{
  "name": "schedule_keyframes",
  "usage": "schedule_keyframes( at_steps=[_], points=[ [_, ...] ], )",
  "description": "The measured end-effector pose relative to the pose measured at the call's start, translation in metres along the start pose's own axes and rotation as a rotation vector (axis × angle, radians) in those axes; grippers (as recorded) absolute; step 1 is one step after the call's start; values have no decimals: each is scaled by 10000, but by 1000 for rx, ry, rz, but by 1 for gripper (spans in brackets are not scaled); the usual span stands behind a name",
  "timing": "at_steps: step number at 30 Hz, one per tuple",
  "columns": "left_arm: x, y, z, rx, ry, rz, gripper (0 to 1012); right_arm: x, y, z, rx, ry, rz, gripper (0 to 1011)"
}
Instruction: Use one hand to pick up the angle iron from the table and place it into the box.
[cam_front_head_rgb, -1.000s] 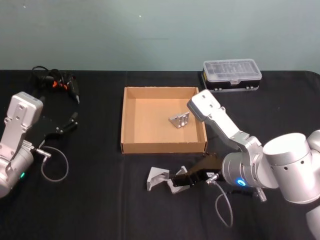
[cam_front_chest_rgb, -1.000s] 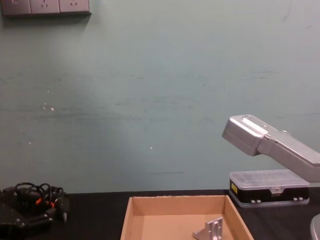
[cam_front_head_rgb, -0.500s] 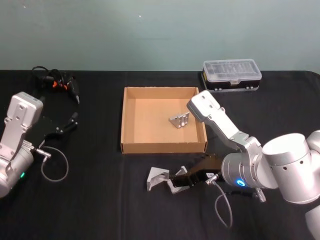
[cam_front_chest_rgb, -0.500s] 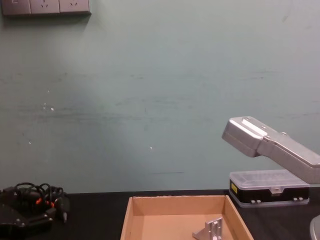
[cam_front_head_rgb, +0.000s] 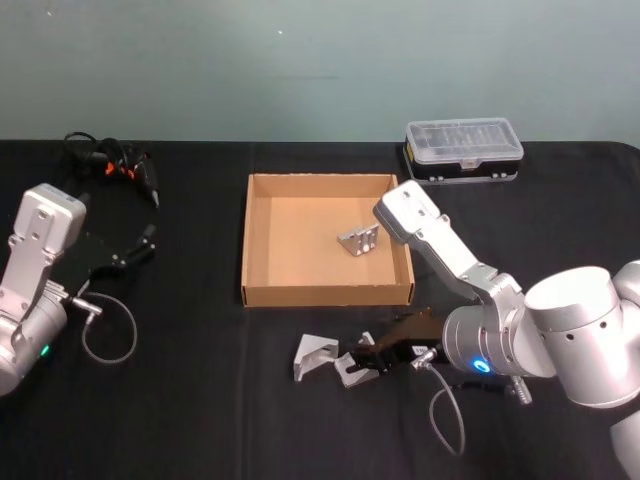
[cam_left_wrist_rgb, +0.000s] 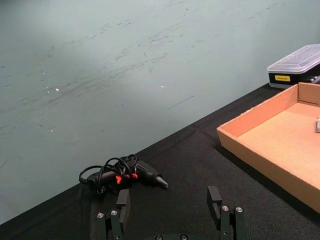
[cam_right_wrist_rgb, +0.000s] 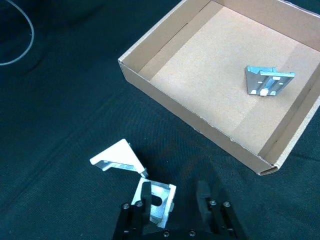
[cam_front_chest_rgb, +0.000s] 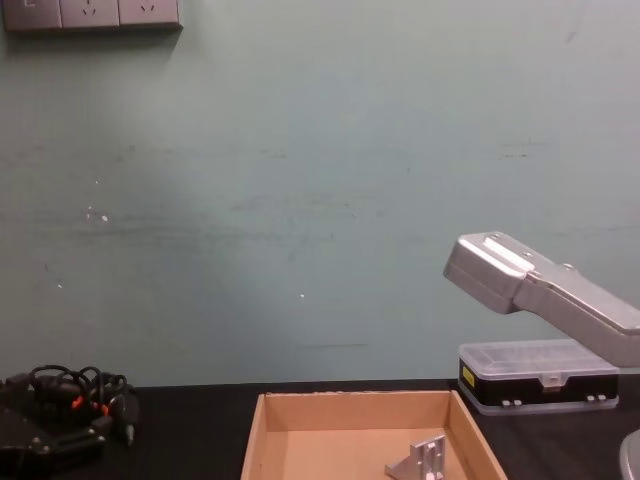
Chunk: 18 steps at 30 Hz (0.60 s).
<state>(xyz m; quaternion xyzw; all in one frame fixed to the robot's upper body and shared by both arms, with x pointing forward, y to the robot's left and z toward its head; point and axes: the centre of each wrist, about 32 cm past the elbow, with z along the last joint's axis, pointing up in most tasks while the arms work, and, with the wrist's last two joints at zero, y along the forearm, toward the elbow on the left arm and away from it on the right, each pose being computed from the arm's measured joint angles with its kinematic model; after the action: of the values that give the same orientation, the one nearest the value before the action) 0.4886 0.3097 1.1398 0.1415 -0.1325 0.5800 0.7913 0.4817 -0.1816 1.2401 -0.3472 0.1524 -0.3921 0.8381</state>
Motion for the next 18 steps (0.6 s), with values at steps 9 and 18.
schedule_keyframes(
  at_steps=[9, 18],
  points=[
    [0, 0, 0, 0, 0, 0, 1011, 1, -2, 1, 1, -1, 0, 330],
    [0, 0, 0, 0, 0, 0, 1011, 1, -2, 1, 1, -1, -1, 56]
  ],
)
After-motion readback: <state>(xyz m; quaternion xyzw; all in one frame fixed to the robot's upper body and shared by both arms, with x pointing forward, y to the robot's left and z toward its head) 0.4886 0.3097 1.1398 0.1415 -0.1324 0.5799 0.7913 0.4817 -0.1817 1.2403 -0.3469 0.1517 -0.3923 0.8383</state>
